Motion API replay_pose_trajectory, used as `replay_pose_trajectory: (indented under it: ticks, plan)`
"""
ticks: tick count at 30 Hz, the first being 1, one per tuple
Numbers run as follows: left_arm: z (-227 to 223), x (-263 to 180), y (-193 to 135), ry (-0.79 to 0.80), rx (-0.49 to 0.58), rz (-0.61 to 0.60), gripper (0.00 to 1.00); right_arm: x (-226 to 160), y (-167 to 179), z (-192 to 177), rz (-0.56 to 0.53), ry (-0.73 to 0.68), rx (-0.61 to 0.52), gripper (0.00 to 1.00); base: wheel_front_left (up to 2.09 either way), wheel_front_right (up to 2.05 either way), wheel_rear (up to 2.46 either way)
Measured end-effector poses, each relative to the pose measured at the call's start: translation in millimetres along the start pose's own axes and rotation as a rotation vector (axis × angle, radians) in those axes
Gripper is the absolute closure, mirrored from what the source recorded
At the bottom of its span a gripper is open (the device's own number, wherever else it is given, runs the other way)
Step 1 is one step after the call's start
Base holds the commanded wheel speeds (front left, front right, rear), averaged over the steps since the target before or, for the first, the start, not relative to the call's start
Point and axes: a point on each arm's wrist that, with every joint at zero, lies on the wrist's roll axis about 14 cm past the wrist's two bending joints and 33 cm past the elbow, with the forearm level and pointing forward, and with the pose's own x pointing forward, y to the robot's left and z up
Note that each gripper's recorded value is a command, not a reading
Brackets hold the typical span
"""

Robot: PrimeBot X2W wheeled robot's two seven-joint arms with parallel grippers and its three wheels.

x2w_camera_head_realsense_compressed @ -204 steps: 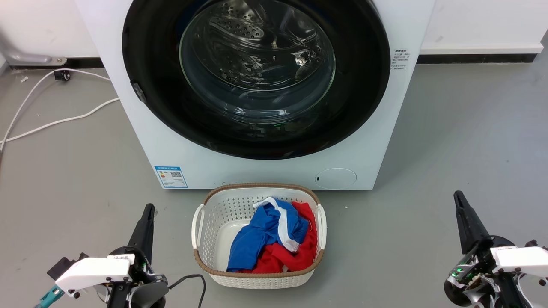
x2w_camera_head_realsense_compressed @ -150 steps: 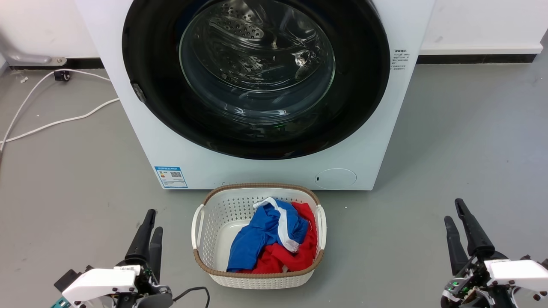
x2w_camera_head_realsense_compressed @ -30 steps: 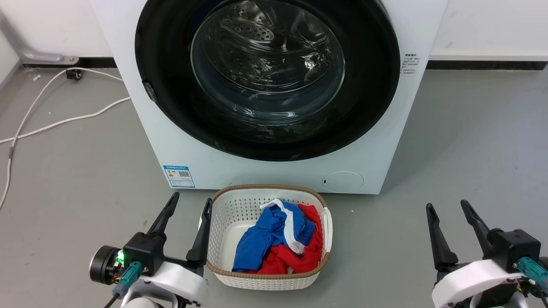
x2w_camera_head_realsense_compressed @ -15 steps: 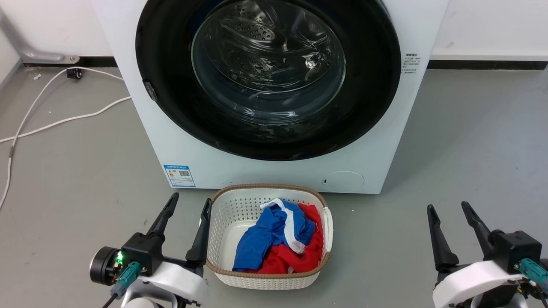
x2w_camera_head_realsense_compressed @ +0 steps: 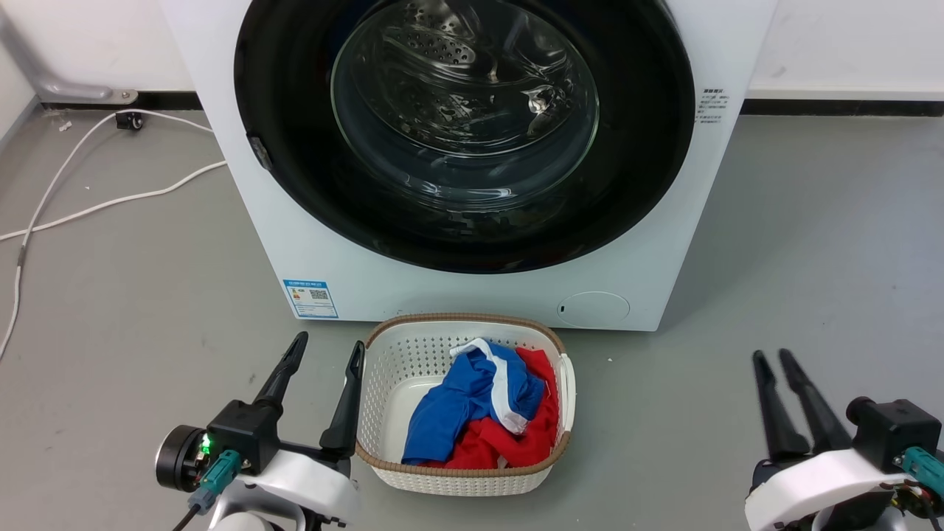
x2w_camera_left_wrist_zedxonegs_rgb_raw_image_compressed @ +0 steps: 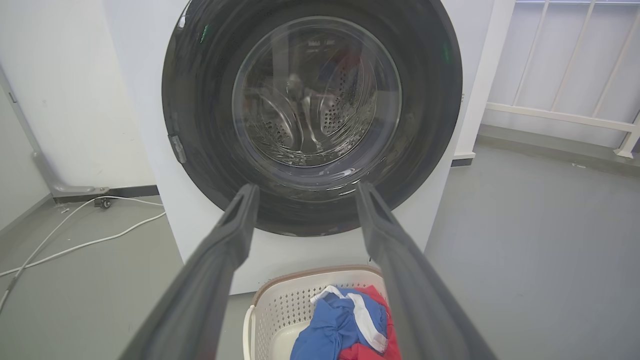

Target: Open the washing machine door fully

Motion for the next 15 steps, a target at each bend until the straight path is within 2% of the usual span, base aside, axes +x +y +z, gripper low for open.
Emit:
replay_pose_trajectory:
  ticks: [5,7,15]
  plan:
    - [0,1,0,-0.001,-0.006,0.003,0.0,1,-1,2,-0.004,-0.017,0.048,1.0,0.0,0.0,0.0]
    - [0,2,1,-0.002,-0.007,0.004,0.0,2,-6,3,-0.021,-0.026,0.113,1.0,0.0,0.0,0.0]
    - [3,9,-1,-0.017,-0.015,0.002,0.0,14,-37,-6,-0.128,-0.084,0.815,1.0,0.0,0.0,0.0]
